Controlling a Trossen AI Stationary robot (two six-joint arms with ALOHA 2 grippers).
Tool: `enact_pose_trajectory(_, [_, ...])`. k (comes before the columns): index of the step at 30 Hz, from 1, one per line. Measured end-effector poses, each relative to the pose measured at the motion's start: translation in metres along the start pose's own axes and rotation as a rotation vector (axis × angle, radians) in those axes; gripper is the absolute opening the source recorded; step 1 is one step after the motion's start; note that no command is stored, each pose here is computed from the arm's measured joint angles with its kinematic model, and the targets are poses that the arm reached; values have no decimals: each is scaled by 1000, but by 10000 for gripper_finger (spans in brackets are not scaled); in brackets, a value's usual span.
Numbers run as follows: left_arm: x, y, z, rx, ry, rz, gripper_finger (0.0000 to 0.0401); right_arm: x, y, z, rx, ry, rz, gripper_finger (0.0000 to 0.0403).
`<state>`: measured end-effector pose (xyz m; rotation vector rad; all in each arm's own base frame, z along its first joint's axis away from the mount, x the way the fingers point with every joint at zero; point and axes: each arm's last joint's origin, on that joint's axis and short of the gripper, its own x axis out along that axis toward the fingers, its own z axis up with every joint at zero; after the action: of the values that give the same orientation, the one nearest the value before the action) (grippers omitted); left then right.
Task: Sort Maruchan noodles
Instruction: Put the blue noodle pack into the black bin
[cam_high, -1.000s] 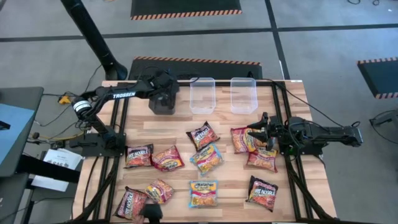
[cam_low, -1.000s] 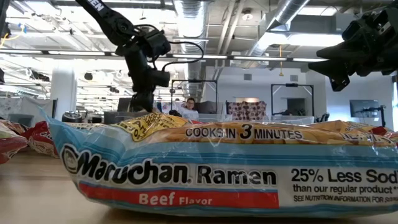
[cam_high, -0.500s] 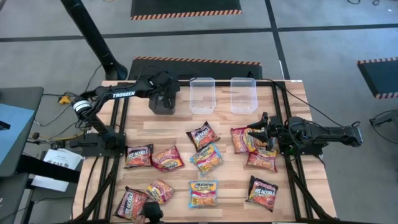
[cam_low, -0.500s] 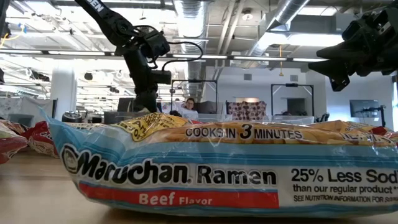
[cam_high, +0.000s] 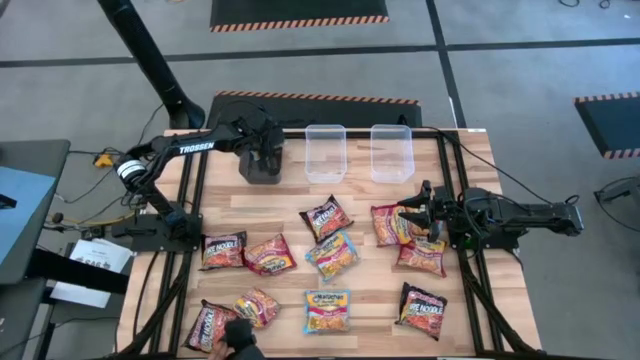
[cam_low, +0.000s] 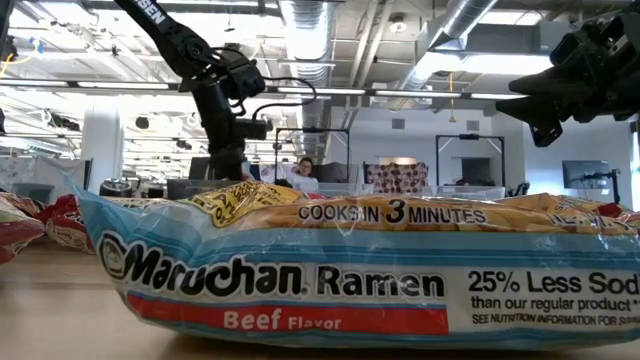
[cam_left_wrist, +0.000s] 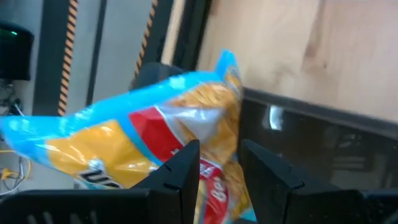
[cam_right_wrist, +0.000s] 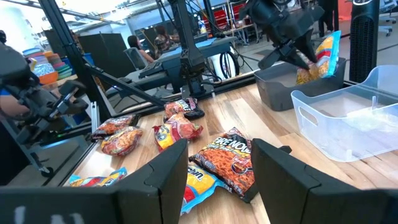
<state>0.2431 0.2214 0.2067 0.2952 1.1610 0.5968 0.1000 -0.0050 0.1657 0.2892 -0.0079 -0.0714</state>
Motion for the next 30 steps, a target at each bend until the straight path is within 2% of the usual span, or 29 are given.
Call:
enact_pose_trajectory(11, [1,-3,1,-7,-33,-26,107,0,0,0,0,0,0,200])
enact_pose_trajectory(20, [-10,2,27,-55,-192,-12,81,0,0,0,0,0,0,200])
enact_pose_trajectory(30, [-5,8,21,-107,-184,-31,78,0,0,0,0,0,0,200])
